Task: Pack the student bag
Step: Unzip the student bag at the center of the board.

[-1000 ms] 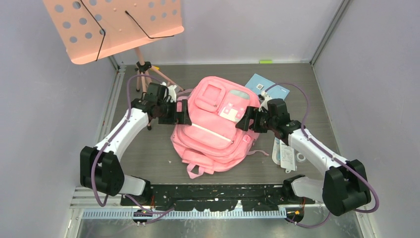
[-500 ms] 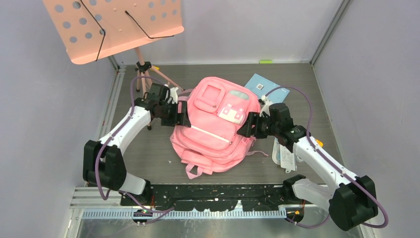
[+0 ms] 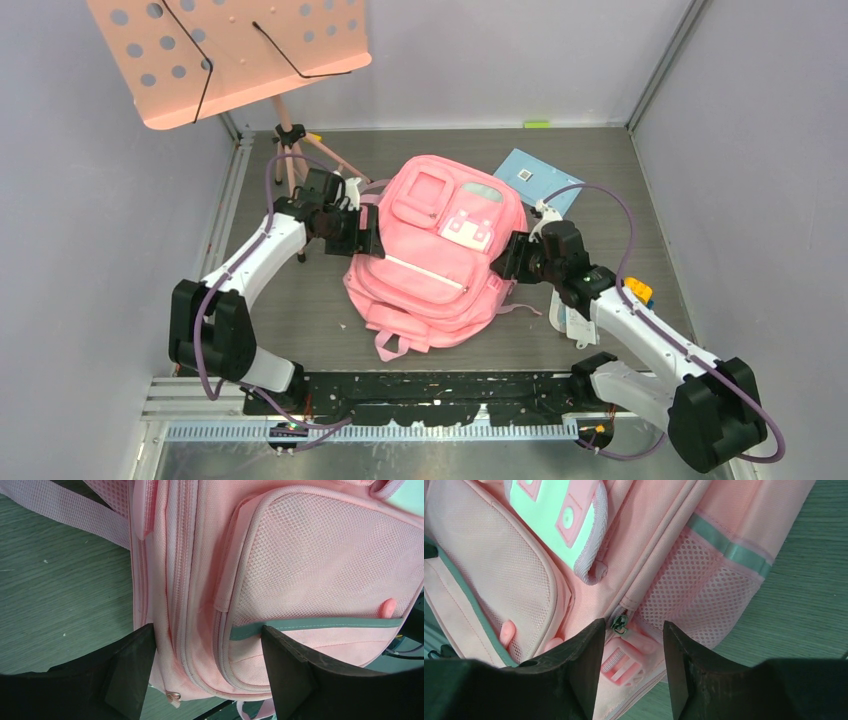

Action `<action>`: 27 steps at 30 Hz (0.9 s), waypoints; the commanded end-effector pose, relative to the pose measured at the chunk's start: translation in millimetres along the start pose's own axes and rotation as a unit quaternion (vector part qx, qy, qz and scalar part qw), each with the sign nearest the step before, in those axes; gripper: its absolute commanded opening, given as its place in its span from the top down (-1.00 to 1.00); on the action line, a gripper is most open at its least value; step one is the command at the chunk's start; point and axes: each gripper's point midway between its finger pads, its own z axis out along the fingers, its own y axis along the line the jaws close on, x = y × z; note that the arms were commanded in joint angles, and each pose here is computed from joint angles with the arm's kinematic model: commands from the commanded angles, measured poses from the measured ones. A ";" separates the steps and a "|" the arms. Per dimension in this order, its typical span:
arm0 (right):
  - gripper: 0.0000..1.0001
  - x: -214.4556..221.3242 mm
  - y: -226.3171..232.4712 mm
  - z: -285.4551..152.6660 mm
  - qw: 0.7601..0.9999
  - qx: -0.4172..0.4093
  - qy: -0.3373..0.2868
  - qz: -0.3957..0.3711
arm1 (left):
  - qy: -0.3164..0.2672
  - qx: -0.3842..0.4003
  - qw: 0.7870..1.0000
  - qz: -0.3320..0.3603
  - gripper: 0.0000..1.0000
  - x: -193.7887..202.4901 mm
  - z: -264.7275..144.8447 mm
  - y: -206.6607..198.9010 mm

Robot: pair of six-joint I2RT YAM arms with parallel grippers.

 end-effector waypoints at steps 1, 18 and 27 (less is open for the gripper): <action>-0.01 -15.6 0.0 4.4 0.999 0.001 -0.038 -0.008 | 0.000 -0.016 1.000 0.009 -0.55 -1.9 1.2 7.2; 0.10 -1.5 11.1 -8.2 0.999 -0.033 -0.014 -0.005 | 0.019 -0.034 0.999 -0.009 -0.38 1.6 9.3 15.3; 0.18 16.0 16.2 6.4 0.998 -0.048 0.030 -0.003 | 0.027 -0.020 0.999 -0.014 -0.41 4.1 12.1 10.9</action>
